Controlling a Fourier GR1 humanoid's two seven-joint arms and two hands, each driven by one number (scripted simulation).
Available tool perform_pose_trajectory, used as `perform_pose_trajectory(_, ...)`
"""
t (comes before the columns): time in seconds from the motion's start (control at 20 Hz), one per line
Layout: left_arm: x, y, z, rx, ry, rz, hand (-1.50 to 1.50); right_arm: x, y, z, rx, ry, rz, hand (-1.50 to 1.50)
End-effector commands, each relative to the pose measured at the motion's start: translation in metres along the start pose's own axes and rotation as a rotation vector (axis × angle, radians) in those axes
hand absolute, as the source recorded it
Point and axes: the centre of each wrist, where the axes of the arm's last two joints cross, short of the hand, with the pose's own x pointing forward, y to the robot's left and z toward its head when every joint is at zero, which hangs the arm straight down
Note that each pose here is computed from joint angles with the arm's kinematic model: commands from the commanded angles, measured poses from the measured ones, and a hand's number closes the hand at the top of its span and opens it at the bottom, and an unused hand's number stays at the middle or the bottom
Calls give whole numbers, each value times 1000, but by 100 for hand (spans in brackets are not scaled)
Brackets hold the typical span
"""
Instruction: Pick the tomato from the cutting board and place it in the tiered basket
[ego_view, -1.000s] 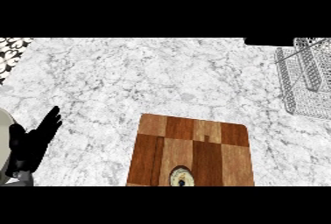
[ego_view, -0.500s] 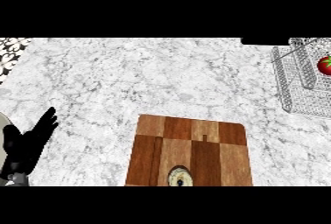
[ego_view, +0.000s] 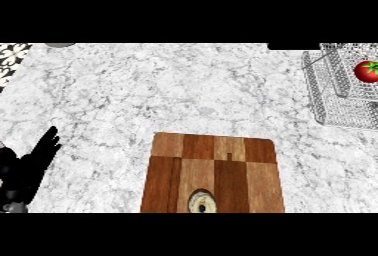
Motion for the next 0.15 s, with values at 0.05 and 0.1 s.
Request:
perform_pose_trajectory(0.05,-16,-4,5,-9,11,-9,0,-54,-37,13,37,-31,-164,-150)
perform_pose_trajectory(0.1,-3,-10,0,-4,19,10,0,-72,-38,17,62,-42,-166,-150)
